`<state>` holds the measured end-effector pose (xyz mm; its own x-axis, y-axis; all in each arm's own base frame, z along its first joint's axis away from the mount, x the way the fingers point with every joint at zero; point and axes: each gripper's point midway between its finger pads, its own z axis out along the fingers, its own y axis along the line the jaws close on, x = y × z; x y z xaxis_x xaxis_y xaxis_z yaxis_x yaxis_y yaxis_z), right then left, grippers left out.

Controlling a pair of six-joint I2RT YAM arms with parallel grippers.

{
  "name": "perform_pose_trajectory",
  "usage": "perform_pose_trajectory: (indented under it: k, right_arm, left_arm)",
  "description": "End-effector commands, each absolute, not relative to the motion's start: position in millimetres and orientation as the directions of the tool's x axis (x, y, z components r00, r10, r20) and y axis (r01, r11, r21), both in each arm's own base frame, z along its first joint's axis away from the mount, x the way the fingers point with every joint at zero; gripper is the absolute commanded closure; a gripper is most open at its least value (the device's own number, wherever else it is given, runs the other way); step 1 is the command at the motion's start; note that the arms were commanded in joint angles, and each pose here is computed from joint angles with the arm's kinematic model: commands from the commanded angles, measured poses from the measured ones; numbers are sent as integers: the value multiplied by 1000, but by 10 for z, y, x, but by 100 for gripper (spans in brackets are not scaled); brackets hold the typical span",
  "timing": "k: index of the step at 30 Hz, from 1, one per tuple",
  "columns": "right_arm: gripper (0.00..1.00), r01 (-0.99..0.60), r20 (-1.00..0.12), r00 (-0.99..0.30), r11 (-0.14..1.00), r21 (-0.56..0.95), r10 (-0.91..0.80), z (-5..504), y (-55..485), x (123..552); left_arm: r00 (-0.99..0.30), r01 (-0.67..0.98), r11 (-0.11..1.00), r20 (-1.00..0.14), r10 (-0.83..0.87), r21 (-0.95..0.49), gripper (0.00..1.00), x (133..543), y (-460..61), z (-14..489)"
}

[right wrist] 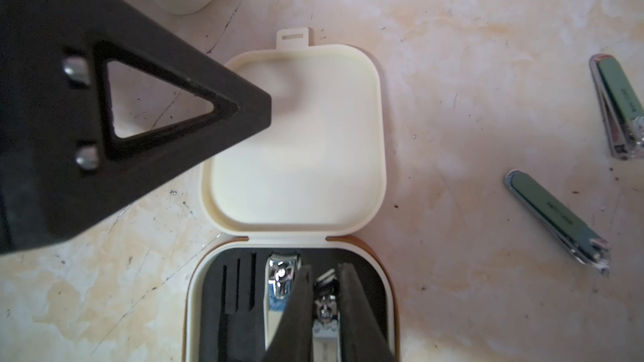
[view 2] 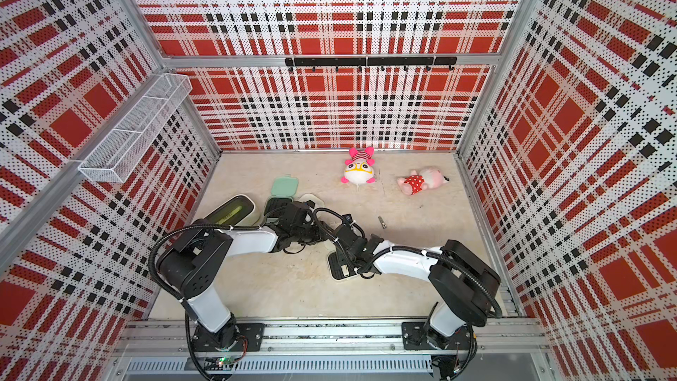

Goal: Organize nail clipper sets
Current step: Place the nail clipper in the storage box.

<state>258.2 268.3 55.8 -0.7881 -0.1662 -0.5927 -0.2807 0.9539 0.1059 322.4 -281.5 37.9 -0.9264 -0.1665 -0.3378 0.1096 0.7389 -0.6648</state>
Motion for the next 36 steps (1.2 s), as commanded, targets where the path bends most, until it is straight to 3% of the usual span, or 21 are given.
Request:
perform_pose_trajectory:
  k: [1, 36]
  right_arm:
    - [93, -299, -623, -765, 947, 117, -165, 615, 2741, 2614]
    - [93, -356, -573, -792, 921, 156, -210, 412, 2715, 2401]
  left_arm:
    - [-934, 89, 763, -320, -160, -640, 57, 3199, -2747, 287]
    - [-933, 85, 768, -322, -163, -635, 57, 3214, -2747, 301]
